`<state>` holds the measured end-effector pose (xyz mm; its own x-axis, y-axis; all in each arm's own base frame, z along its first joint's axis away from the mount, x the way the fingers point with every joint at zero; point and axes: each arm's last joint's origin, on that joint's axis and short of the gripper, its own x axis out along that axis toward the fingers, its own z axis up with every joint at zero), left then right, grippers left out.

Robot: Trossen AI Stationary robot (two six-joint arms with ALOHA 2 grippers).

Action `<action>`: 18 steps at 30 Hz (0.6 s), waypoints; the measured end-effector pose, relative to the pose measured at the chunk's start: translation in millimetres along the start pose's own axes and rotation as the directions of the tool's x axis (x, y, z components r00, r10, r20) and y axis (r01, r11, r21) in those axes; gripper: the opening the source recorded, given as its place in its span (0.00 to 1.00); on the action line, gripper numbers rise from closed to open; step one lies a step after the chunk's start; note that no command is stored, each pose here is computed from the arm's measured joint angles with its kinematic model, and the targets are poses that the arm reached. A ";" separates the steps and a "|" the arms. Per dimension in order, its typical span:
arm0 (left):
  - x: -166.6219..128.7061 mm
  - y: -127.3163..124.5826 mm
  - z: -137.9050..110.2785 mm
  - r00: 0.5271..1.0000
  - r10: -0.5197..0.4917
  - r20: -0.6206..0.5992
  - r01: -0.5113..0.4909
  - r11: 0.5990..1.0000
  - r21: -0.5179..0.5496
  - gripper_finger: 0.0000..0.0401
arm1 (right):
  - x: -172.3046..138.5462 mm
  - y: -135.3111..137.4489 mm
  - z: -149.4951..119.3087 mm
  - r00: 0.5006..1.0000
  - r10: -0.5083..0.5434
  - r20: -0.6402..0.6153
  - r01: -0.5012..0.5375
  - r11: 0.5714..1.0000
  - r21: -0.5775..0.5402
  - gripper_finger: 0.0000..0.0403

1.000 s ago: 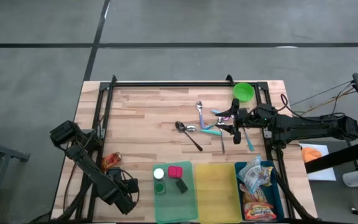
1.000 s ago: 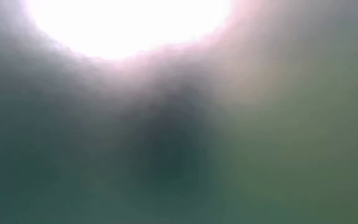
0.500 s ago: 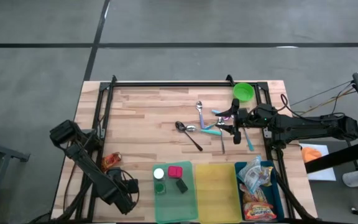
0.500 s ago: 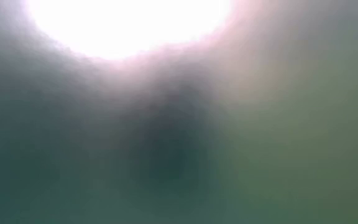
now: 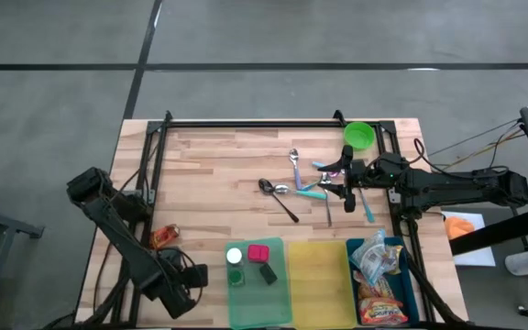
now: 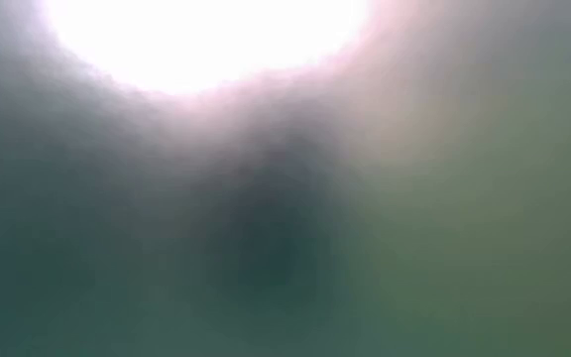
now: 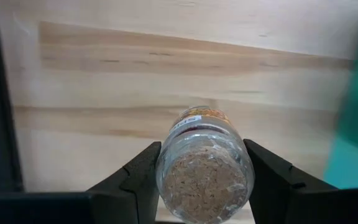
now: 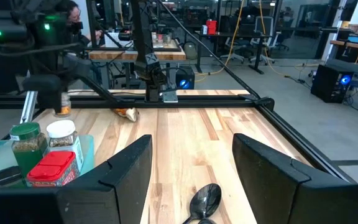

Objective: Pick & Place Food Item
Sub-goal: Put the brown seasoning bottle into the green bin

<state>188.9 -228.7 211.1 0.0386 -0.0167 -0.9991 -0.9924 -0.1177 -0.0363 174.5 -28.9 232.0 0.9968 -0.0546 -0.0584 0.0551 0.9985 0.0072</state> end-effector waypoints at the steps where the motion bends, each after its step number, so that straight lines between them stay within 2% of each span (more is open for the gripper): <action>1: -2.3 -1.8 -1.7 1.000 -0.018 0.006 0.018 1.000 -0.001 0.44 | 0.0 0.0 0.0 1.000 0.000 0.000 0.000 1.000 0.000 0.55; 7: -11.5 -13.1 -11.8 0.991 -0.127 0.032 0.127 0.992 0.002 0.44 | 0.0 0.0 0.0 1.000 0.000 0.000 0.000 1.000 0.000 0.55; 13: -18.8 -26.5 -23.7 0.987 -0.160 0.011 0.160 0.987 0.005 0.44 | 0.0 -0.1 0.0 1.000 -0.001 0.000 0.001 1.000 0.000 0.55; 18: -30.3 -44.0 -34.6 0.983 -0.181 -0.009 0.181 0.982 0.049 0.44 | 0.0 -0.1 0.0 1.000 -0.001 0.000 0.001 1.000 0.000 0.55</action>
<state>235.5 -257.4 243.7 0.2185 -0.0042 -0.9758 -0.9735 -0.0696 -0.2177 174.5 -29.0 232.0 0.9968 -0.0553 -0.0584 0.0559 0.9984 0.0071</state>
